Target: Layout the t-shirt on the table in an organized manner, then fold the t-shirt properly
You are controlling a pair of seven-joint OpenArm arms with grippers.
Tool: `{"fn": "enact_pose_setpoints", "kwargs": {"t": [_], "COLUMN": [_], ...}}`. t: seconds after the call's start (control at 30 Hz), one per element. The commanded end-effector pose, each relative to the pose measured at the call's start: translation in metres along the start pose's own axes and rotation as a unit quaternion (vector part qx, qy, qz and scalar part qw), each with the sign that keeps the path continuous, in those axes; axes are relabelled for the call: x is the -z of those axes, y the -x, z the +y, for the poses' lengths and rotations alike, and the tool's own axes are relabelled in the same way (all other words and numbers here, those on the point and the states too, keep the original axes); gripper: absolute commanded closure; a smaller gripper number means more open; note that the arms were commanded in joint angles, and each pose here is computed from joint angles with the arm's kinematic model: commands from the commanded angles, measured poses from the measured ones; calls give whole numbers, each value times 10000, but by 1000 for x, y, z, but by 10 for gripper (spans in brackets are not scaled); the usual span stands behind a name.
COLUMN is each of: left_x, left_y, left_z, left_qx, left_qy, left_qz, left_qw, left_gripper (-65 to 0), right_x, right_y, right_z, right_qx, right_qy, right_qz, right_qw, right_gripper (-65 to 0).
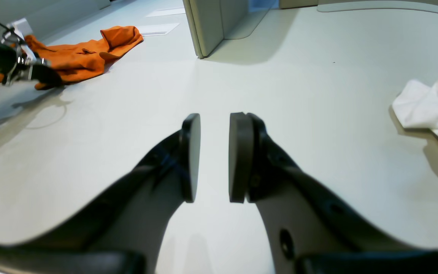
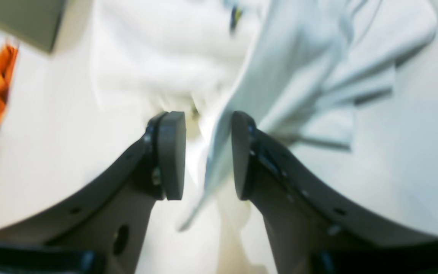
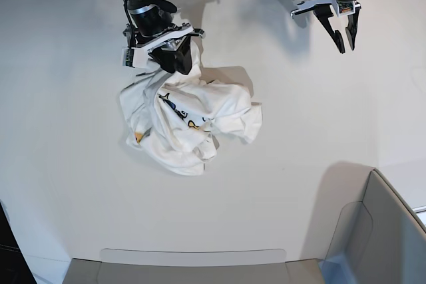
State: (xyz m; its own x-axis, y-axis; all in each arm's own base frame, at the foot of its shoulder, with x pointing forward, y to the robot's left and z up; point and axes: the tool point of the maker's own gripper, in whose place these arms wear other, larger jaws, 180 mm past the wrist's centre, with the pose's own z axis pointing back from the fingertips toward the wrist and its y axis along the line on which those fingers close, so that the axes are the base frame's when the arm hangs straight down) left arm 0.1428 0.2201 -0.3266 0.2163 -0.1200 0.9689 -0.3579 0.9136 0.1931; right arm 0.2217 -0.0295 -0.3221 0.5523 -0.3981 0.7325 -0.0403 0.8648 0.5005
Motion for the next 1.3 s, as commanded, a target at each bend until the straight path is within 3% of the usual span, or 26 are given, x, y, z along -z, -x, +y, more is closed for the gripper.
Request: {"fn": "enact_pose_setpoints", "kwargs": {"t": [0.0, 0.37, 0.6, 0.73, 1.07, 1.27], "left_x": [-1, 1, 5, 5, 4, 5], "left_y": [-10, -11, -13, -13, -13, -13], "left_z": [4, 5, 4, 4, 4, 2], "left_qx": [46, 90, 72, 72, 75, 58], "left_qy": [-39, -12, -16, -16, -15, 3], "left_qz": [-184, -214, -273, -273, -266, -273], "left_qw": [9998, 9997, 9996, 9996, 9996, 9996], "left_gripper": [-146, -145, -144, -144, -144, -144], "right_x": [-2, 7, 7, 5, 0, -1], "right_y": [-7, -5, -15, -17, -14, 1], "right_z": [5, 7, -11, -18, -25, -8], "right_qx": [30, 41, 42, 43, -48, -83], "right_qy": [-78, -102, 140, 239, 302, 66], "right_qz": [-113, 129, 3, -21, 26, 231], "right_qw": [9999, 9999, 9999, 9997, 9995, 9997], "right_gripper": [-211, -200, -33, -1, 0, 0]}}
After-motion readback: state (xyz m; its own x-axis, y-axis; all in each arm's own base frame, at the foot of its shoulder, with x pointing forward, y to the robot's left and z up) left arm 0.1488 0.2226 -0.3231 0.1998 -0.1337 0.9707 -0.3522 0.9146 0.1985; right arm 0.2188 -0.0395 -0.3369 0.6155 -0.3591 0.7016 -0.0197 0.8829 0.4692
